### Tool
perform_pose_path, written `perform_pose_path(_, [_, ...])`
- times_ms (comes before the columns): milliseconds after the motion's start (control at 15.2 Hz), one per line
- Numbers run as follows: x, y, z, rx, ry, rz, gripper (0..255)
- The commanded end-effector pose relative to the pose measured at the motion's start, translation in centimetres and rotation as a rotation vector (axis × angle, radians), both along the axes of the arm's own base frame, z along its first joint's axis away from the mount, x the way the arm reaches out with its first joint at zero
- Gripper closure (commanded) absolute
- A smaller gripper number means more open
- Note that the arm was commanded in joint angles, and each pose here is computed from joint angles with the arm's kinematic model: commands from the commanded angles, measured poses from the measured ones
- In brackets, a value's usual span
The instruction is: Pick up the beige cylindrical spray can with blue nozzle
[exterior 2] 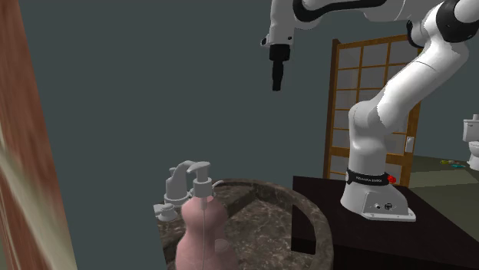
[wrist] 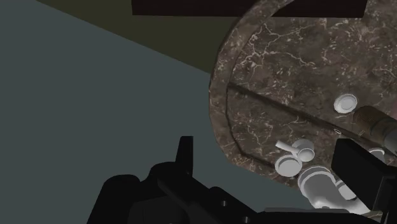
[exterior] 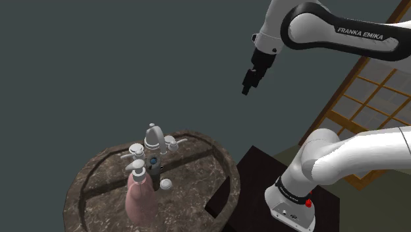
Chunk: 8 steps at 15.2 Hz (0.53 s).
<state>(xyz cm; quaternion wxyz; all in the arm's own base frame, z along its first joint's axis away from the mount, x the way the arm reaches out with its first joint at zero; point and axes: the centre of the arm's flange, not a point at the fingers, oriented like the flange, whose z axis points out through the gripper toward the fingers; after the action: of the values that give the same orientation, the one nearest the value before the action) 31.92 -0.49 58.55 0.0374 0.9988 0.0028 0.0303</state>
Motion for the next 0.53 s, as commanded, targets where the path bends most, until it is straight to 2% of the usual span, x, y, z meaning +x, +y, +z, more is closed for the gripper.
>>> perform_pose_path(0, [0.0, 0.0, 0.0, 0.000, 0.000, 0.000, 0])
perform_pose_path(462, [1.0, 7.4, -5.4, 0.001, -0.049, -0.068, 0])
